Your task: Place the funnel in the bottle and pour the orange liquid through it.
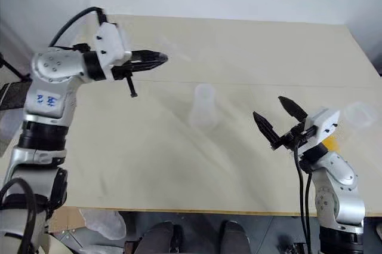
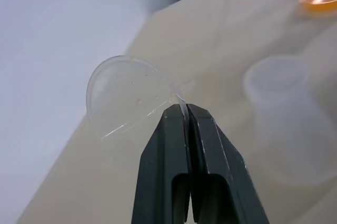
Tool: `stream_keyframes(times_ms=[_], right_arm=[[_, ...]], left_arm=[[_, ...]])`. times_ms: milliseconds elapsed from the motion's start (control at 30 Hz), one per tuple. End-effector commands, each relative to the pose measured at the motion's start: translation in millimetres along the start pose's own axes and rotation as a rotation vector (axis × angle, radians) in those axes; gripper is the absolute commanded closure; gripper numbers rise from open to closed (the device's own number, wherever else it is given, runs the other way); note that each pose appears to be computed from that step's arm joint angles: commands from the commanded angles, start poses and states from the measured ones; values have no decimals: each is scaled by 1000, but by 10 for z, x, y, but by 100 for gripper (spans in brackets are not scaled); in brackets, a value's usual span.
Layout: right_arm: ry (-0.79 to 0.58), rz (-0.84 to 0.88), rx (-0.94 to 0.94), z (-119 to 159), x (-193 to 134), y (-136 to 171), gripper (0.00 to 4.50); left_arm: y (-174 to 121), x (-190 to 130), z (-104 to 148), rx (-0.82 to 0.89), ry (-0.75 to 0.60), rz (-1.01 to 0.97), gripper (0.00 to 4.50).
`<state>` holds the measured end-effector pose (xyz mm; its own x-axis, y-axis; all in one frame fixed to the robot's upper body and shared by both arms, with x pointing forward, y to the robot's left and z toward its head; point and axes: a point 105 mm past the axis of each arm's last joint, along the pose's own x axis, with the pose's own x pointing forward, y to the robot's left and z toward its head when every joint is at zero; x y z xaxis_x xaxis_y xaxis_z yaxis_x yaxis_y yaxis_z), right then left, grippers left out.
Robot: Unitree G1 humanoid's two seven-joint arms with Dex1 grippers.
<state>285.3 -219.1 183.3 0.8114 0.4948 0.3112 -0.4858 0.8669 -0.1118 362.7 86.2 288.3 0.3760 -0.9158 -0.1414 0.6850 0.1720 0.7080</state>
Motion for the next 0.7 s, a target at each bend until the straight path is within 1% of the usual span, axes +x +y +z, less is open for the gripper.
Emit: stream_keyframes(times_ms=[33, 200, 333, 433, 600, 700], right_arm=[[-46, -32, -26, 102, -51, 30, 0], [-49, -51, -9, 58, -86, 99, 0], [-52, -59, -2, 42, -85, 132, 0], [-53, -61, 2, 30, -78, 146, 0], [-54, -57, 8, 12, -59, 163, 0], [-54, -54, 12, -4, -47, 169, 0]], left_arm=[[18, 124, 173, 90, -1, -115, 447], [-7, 211, 292, 131, -13, -212, 447], [23, 212, 288, 169, 13, -219, 447], [97, 194, 311, 194, 18, -192, 447], [152, 92, 305, 223, 51, -210, 447], [100, 33, 281, 234, 66, -262, 447]])
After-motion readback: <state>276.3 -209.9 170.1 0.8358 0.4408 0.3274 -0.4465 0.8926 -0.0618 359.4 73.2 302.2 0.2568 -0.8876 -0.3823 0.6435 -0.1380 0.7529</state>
